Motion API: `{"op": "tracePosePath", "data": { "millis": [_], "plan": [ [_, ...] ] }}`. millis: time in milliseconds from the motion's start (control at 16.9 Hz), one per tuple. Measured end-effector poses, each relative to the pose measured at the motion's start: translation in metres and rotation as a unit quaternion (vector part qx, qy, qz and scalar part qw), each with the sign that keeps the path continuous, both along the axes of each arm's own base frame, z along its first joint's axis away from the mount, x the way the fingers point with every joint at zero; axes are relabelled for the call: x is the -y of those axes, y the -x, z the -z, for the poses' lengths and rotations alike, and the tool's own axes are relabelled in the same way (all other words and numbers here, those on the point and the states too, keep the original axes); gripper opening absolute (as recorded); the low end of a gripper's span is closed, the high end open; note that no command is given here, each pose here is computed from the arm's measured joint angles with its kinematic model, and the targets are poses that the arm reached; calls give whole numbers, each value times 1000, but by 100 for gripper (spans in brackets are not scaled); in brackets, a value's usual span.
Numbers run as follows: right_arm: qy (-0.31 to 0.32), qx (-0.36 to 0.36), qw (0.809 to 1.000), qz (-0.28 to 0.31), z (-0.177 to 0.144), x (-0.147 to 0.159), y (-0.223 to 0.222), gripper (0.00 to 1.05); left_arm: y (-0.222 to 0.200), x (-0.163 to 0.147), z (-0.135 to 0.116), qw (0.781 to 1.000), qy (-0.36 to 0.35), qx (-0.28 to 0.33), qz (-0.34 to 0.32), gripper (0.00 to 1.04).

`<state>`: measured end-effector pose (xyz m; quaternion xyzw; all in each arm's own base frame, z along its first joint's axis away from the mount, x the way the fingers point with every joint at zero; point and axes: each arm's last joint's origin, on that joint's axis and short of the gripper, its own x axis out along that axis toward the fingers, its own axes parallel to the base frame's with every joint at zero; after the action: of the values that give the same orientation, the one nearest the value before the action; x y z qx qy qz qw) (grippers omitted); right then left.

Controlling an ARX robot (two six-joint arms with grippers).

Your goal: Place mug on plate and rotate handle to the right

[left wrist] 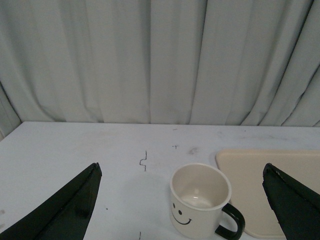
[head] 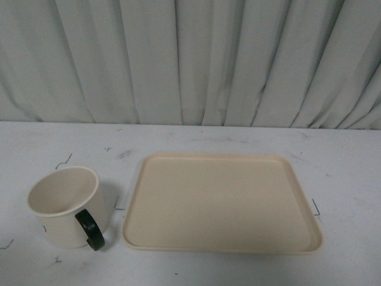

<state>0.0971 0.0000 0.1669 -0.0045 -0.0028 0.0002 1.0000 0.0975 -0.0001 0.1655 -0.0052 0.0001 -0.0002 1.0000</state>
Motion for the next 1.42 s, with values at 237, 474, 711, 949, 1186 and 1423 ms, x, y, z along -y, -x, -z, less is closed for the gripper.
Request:
{"op": "tracePosePath", "data": {
  "millis": [237, 474, 711, 949, 1186, 1423],
  "plan": [
    [-1, 0, 1000, 0, 0, 0, 0, 98, -22, 1, -36, 980, -30, -172, -99, 98],
    [-1, 0, 1000, 0, 0, 0, 0, 98, -96, 9, -61, 952, -18, -291, -91, 98],
    [-1, 0, 1000, 0, 0, 0, 0, 98, -159, 23, -55, 924, 10, -370, -97, 98],
    [-1, 0, 1000, 0, 0, 0, 0, 98, -195, 27, -14, 893, 15, -435, -111, 98],
    [-1, 0, 1000, 0, 0, 0, 0, 98, -228, 20, 31, 866, 33, -484, -120, 98],
    [-1, 0, 1000, 0, 0, 0, 0, 98, -238, 5, 57, 842, 64, -511, -158, 73]
  ]
}}
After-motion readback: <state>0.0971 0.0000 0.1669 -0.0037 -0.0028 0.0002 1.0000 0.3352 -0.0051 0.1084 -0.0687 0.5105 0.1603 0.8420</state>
